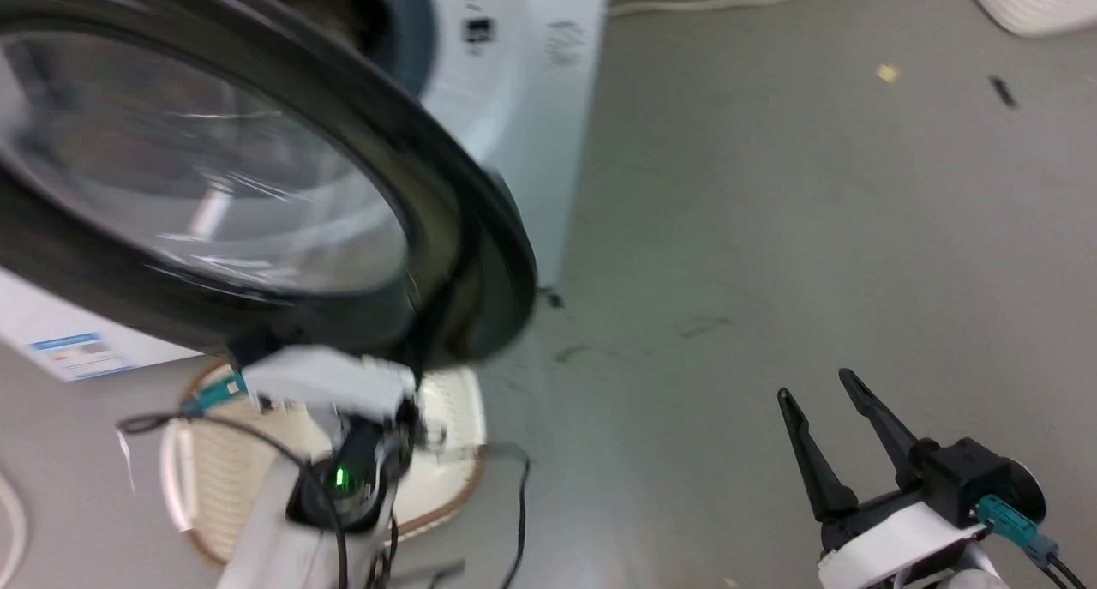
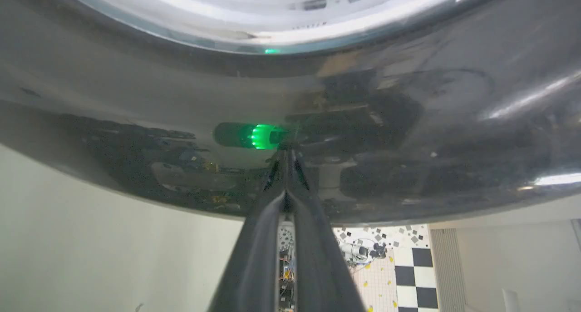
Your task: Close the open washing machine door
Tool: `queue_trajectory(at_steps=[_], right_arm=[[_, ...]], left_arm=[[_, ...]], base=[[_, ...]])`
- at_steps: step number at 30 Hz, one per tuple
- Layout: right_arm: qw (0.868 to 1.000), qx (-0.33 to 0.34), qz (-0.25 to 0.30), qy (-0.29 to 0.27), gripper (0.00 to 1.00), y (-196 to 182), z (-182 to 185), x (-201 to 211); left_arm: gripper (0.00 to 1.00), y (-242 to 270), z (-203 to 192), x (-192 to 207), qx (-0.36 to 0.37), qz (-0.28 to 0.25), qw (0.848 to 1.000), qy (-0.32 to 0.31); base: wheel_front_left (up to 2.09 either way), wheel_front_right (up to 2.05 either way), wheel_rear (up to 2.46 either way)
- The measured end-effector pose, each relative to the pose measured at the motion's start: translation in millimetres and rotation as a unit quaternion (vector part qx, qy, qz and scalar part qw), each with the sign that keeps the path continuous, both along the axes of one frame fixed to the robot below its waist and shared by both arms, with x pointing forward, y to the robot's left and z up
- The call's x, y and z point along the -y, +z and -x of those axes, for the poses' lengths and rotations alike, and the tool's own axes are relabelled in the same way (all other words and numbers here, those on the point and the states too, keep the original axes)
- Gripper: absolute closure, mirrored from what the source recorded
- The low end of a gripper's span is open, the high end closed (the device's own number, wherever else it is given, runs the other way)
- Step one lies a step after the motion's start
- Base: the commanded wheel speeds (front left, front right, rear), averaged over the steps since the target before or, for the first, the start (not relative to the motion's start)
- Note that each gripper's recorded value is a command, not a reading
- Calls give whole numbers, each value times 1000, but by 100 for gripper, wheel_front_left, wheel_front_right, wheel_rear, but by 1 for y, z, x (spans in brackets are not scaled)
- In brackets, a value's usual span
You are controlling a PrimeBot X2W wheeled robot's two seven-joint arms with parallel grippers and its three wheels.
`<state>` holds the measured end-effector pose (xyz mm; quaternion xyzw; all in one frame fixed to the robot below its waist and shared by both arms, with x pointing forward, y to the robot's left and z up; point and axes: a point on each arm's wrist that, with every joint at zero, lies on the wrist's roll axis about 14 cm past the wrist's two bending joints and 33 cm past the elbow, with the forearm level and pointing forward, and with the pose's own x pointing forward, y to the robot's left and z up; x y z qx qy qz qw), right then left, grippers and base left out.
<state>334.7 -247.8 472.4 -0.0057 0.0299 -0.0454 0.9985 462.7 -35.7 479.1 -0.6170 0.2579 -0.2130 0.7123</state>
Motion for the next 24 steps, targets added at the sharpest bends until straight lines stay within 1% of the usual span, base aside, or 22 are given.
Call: queue_trajectory(at_steps=[4,8,12,15,16,17,18,19,20,21,23,24], right_arm=[[1000,-12,-1,-24,0,-5,7,12],[999,-21,-1,-39,0,-9,10,19],[999,-20,-2,-41,0,-9,10,19],[1000,-11,-4,-29,0,-5,4,13],[1000,-7,-4,-24,0,-3,2,11],[1000,-3,-4,-20,0,-1,1,9],[1000,1,-4,-15,0,1,-1,6],[1000,6,-3,-4,0,4,-4,2],[1000,6,-3,-4,0,4,-4,2],[1000,7,-3,3,0,4,-5,-2],[1000,8,-4,19,0,4,-6,-10],[1000,8,-5,28,0,3,-6,-14]], left_arm=[[100,1,-33,21,6,11,1000,28],[100,-1,-53,37,6,16,999,38],[100,-3,-57,36,1,18,999,49],[100,-2,-53,29,15,-1,999,51],[69,1,-51,25,24,-7,998,51],[28,4,-48,21,34,-11,998,51],[0,7,-44,15,47,-19,997,54],[0,9,-34,1,71,-42,995,59],[0,9,-34,1,71,-42,995,59],[0,9,-27,-8,84,-58,993,62],[0,7,-13,-27,116,-104,985,68],[0,6,-6,-38,135,-131,979,72]], base=[[0,0,0],[0,0,0],[0,0,0],[0,0,0],[0,0,0],[0,0,0],[0,0,0],[0,0,0],[0,0,0],[0,0,0],[0,0,0],[0,0,0]])
